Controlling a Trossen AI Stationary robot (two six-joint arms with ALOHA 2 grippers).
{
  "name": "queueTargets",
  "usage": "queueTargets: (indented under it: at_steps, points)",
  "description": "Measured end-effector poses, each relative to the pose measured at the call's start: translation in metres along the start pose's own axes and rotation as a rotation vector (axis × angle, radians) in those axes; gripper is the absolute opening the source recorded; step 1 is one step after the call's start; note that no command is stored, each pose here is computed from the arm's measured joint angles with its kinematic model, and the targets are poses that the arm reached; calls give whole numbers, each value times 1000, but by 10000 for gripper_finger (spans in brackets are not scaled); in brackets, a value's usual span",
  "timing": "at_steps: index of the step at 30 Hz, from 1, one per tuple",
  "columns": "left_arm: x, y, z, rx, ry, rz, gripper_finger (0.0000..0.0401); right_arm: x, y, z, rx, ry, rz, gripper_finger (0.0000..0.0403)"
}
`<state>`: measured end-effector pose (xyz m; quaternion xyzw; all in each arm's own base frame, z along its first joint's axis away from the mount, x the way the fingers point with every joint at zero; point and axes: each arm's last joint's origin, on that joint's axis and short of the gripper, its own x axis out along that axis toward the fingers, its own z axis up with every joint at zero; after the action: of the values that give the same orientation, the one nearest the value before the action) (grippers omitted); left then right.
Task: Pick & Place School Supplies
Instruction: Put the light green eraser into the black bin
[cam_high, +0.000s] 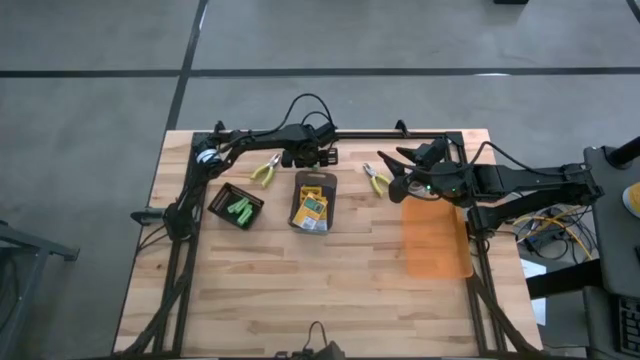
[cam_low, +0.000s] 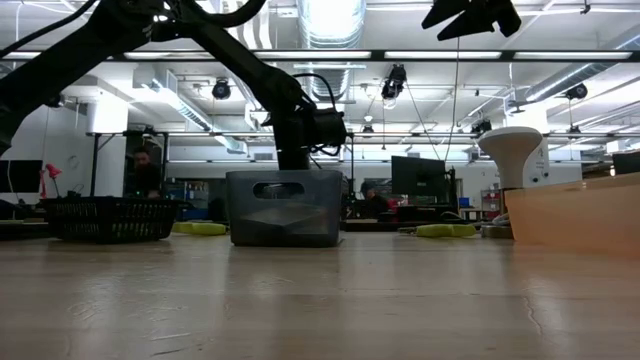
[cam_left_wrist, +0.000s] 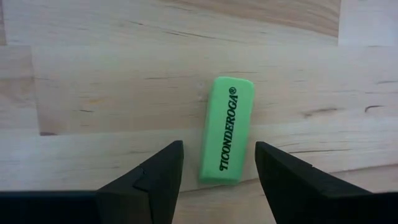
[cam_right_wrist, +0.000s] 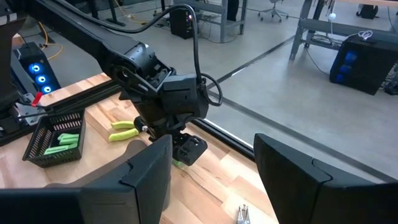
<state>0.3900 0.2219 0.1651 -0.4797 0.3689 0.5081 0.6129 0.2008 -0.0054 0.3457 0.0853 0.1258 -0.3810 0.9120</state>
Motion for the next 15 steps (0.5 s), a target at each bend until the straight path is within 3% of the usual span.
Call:
queueTargets:
  at_steps: [8,15]
  points:
    - [0,0,-1,21,3,4,208,0,0,0,0,0,0,224]
    - [-9,-1,2,49,-19,73,209,0,0,0,0,0,1,224]
